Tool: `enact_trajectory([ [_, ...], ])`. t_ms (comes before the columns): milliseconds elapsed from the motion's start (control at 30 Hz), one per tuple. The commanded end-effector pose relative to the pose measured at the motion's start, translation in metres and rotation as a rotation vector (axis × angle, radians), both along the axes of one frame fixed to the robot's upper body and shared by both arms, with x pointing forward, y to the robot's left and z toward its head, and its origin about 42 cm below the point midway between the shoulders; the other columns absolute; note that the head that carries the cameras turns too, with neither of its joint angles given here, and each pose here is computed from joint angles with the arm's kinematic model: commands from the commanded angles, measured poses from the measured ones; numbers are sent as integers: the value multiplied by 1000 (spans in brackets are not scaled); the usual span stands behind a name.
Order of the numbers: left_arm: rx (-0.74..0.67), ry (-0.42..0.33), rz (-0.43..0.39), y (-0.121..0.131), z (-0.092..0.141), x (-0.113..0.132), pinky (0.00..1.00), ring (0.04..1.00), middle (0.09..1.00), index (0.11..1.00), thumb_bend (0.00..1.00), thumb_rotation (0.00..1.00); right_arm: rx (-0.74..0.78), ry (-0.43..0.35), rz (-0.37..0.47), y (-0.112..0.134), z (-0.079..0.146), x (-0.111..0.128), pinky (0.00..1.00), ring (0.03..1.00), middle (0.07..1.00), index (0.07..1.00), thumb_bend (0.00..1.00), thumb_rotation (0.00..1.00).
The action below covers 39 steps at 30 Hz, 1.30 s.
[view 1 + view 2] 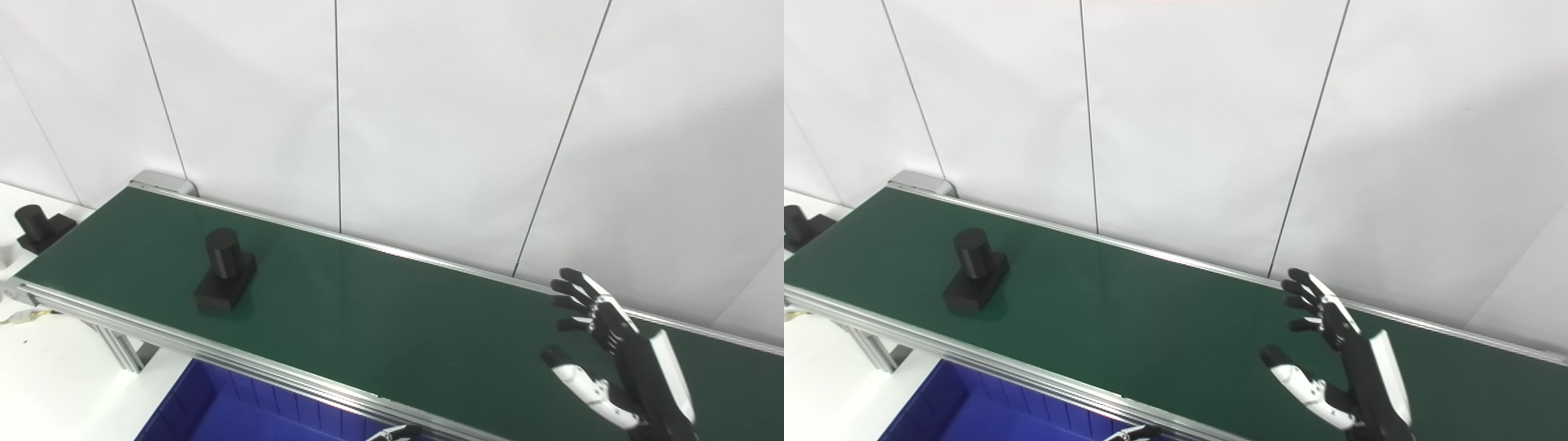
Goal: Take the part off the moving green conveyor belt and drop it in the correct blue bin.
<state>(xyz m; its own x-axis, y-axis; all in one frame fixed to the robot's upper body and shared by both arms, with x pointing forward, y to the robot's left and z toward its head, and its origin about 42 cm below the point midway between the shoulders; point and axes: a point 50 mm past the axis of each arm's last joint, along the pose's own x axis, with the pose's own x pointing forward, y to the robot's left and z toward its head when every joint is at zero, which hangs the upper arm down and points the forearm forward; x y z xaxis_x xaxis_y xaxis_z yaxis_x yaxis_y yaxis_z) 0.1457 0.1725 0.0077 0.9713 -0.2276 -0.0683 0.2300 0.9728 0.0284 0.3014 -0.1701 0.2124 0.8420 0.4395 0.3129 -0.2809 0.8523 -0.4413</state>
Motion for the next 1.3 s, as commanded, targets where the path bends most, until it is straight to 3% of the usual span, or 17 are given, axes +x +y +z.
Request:
enact_trajectory([
  [0, -10, -83, -9, 2, 13, 6, 671, 746, 793, 831, 841, 493, -6, -42, 22, 9, 17, 10, 706, 814, 856, 897, 598, 495],
  [300, -10, -90, -13, 3, 16, 4, 675, 749, 793, 832, 844, 498, -66, -25, 70, 34, 22, 34, 737, 839, 863, 902, 654, 462],
  [467, -9, -95, -12, 3, 18, 2, 682, 749, 793, 831, 852, 514, -75, 5, 101, 52, 19, 48, 744, 837, 863, 899, 684, 494],
  [633, -10, -96, -11, 3, 19, 0, 687, 751, 794, 831, 860, 531, -77, 31, 132, 71, 13, 60, 730, 832, 861, 889, 723, 458],
  [1267, -17, -99, -10, 1, 20, -2, 690, 753, 795, 834, 853, 535, -155, 101, 203, 135, -13, 81, 787, 862, 874, 893, 721, 397],
])
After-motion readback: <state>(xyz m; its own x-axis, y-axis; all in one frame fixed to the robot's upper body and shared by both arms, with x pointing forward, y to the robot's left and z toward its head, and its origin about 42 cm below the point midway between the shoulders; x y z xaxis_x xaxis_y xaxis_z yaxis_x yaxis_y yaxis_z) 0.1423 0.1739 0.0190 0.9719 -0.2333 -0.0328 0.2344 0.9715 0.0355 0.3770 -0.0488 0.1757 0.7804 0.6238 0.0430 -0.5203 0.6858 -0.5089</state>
